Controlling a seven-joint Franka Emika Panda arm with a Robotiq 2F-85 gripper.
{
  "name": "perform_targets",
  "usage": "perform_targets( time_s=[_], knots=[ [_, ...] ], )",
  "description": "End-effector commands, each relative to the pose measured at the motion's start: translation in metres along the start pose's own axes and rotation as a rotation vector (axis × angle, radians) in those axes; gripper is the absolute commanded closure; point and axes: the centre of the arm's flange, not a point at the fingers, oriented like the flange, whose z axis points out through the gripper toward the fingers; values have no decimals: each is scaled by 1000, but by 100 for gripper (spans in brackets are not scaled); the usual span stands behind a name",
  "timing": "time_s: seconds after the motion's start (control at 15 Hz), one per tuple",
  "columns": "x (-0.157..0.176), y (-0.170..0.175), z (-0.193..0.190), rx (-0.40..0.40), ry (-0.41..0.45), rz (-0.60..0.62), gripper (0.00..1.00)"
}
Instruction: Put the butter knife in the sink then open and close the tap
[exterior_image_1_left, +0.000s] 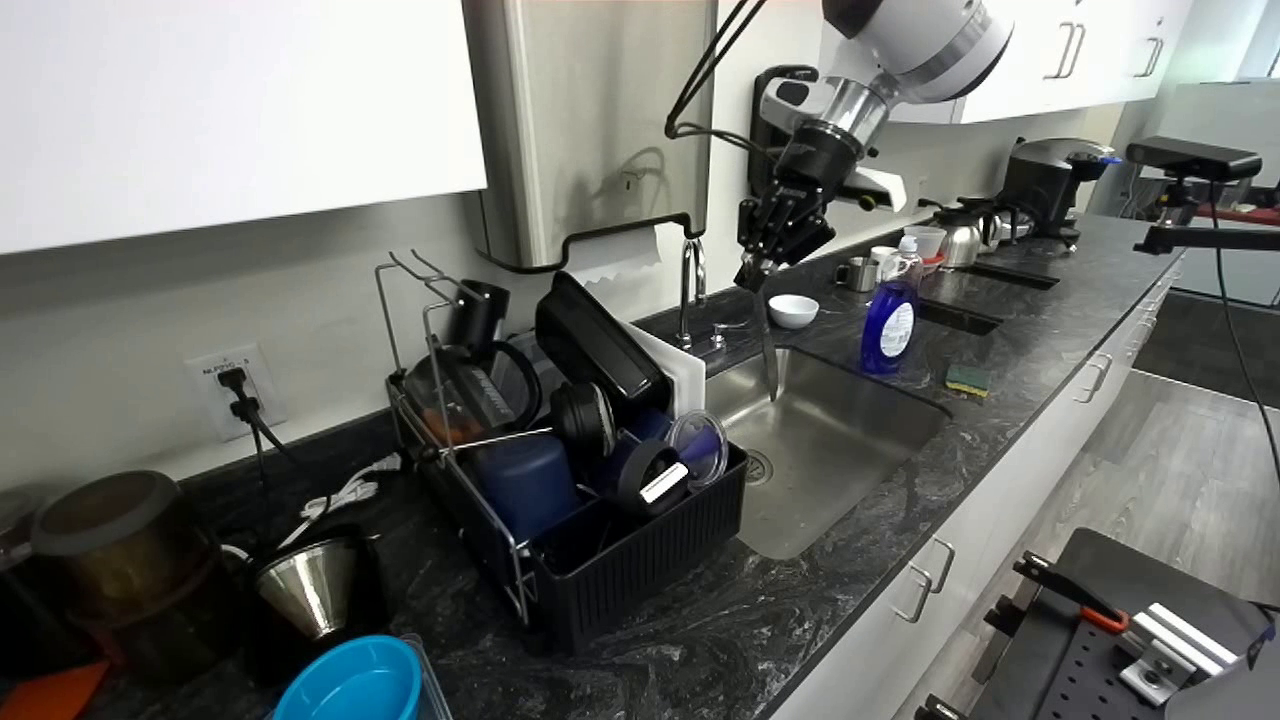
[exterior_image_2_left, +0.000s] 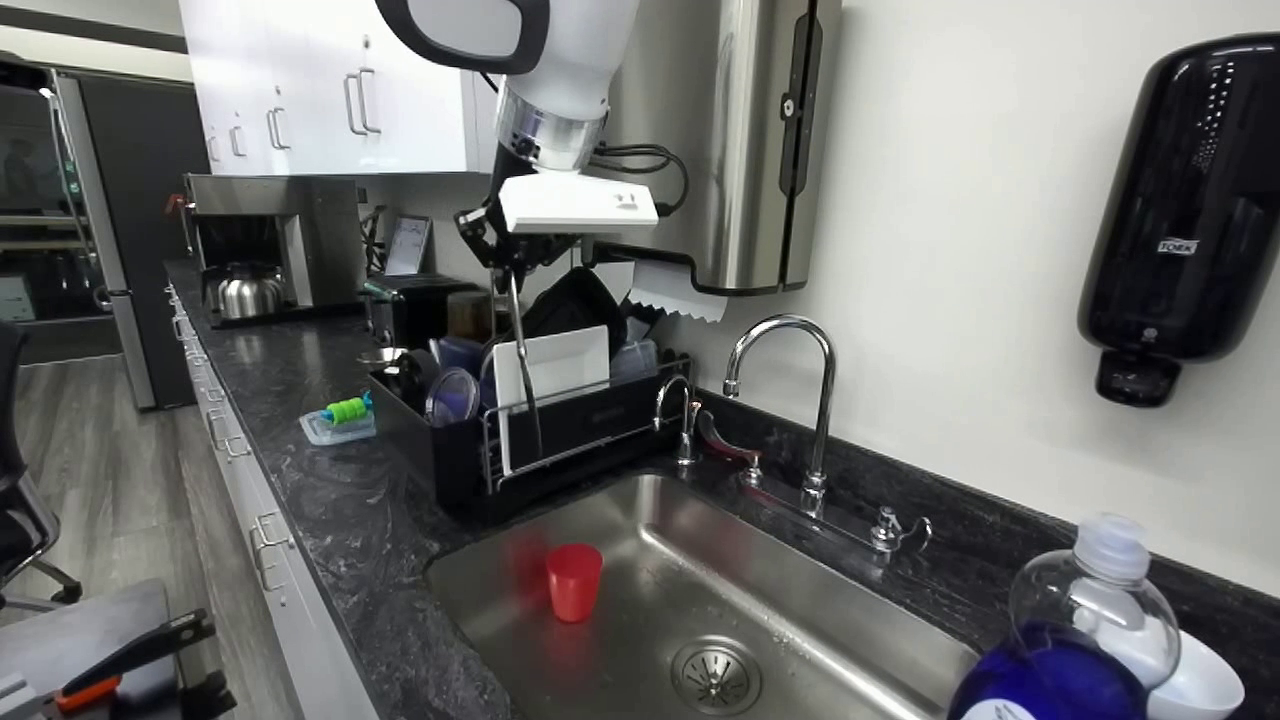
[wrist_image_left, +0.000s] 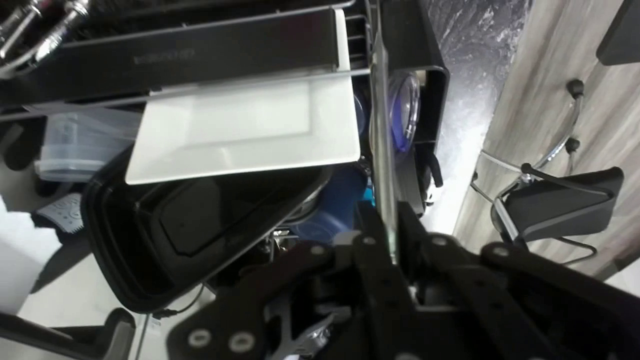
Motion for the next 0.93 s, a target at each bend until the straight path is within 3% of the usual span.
perform_targets(
  time_s=[0.0, 0.4, 0.87],
  knots=[
    [-10, 8, 4, -62, -87, 87, 97],
    [-45, 21, 14, -167, -195, 258, 97],
    [-88, 28, 48, -190, -274, 396, 97]
  ],
)
